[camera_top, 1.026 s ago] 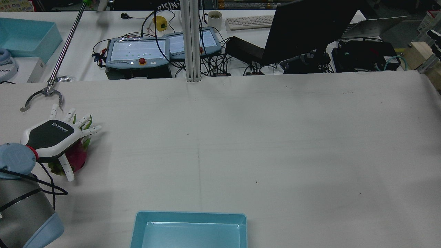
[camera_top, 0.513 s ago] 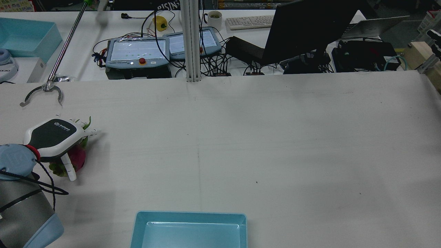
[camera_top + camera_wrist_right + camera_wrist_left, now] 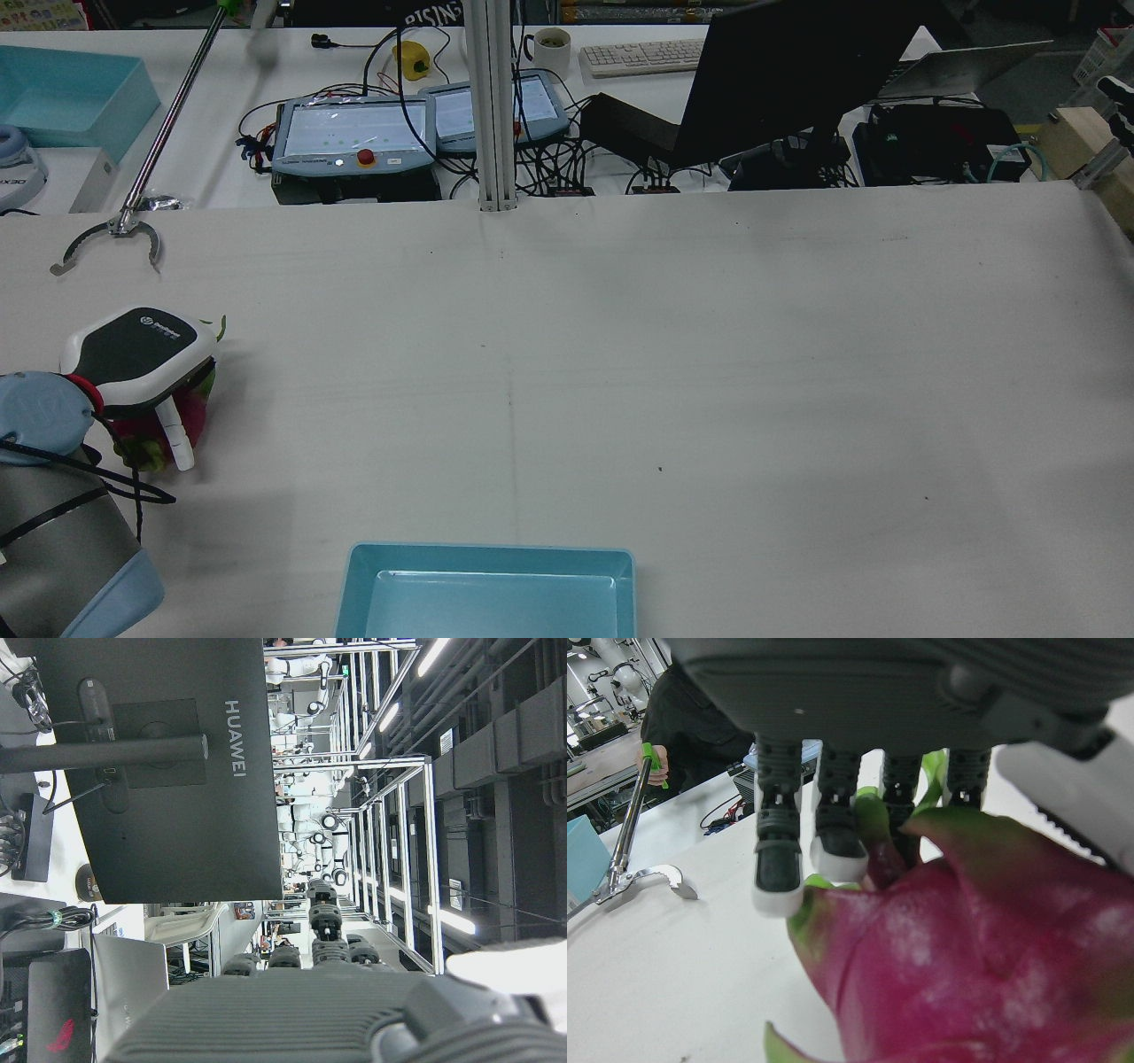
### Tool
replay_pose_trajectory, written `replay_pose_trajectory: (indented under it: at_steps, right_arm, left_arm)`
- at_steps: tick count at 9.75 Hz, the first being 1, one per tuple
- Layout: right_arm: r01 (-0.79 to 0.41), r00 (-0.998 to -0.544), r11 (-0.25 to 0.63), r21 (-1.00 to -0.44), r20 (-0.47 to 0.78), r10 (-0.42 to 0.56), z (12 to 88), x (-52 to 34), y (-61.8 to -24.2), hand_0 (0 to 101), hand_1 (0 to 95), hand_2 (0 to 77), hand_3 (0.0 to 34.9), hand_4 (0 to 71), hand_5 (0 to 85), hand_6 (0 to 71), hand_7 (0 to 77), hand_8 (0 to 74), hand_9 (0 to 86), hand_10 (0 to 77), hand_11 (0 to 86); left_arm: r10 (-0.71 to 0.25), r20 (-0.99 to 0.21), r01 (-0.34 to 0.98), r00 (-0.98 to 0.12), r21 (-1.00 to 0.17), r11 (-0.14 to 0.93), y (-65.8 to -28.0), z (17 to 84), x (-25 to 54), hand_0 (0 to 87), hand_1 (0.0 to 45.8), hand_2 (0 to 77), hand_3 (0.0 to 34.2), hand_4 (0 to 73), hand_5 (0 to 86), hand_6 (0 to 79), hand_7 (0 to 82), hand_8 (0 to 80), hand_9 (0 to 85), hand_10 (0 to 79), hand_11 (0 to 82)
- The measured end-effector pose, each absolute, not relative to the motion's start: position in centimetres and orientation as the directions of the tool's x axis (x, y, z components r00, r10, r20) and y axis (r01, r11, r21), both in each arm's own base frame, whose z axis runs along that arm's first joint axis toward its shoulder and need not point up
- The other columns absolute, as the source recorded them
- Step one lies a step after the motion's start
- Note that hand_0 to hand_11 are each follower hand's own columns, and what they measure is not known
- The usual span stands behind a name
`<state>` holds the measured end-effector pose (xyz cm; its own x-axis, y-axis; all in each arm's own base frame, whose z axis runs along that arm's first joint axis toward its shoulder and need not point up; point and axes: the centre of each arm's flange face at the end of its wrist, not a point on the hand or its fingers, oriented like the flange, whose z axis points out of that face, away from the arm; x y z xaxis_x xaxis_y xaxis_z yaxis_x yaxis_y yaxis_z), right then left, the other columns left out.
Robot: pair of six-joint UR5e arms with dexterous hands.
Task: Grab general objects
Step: 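Close the left hand fingers around the dragon fruit, then lift the dragon fruit off the table with the left hand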
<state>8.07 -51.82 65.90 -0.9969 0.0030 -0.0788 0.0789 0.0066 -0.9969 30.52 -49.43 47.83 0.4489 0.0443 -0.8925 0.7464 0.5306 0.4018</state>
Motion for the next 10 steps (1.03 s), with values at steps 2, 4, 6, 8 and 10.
replay_pose_trajectory:
  at_steps: [2,4,6,8,10]
  right_arm:
    - [0.079,-0.997,0.007,-0.997,-0.079,0.003,65.9,8.1,-51.8,0,6.0,1.6,0.0,0.0,0.0,0.0,0.0,0.0,1.1,0.0,0.5]
    - [0.079,-0.997,0.007,-0.997,-0.079,0.003,65.9,8.1,-51.8,0,6.0,1.6,0.0,0.0,0.0,0.0,0.0,0.0,1.1,0.0,1.1]
    - [0.079,-0.997,0.007,-0.997,-0.079,0.003,65.9,8.1,-51.8,0,6.0,1.6,0.0,0.0,0.0,0.0,0.0,0.0,1.1,0.0,1.1]
    - [0.079,-0.997,0.006,-0.997,-0.079,0.003,65.9,8.1,-51.8,0,6.0,1.6,0.0,0.0,0.0,0.0,0.0,0.0,1.1,0.0,1.1]
    - [0.079,-0.997,0.006,-0.997,-0.079,0.003,65.9,8.1,-51.8,0,6.0,1.6,0.0,0.0,0.0,0.0,0.0,0.0,1.1,0.0,1.1]
  left_arm:
    - [0.048,-0.887,0.74,0.459,0.411,0.532,-49.4,48.0,30.6,37.6,0.0,1.6,7.7,50.7,43.6,46.4,46.4,70.9,64.4,70.4,55.6]
    - [0.05,-0.885,0.737,0.462,0.415,0.534,-49.4,48.1,30.7,30.0,0.0,24.5,0.3,69.8,70.4,64.4,59.5,78.0,75.8,70.4,71.4]
    - [0.048,-0.884,0.733,0.465,0.415,0.539,-49.3,47.8,30.7,29.6,0.0,45.3,0.3,69.8,80.2,69.8,63.8,69.3,76.9,70.4,78.5]
    - [0.045,-0.884,0.733,0.465,0.413,0.541,-49.1,46.5,30.3,25.0,0.0,57.8,0.3,69.8,74.7,69.8,64.9,69.3,76.9,70.4,75.3]
    - [0.077,-0.905,0.751,0.418,0.392,0.532,-49.5,41.7,30.3,22.4,0.0,60.5,0.4,69.8,70.4,69.8,65.4,69.8,76.9,70.4,70.9]
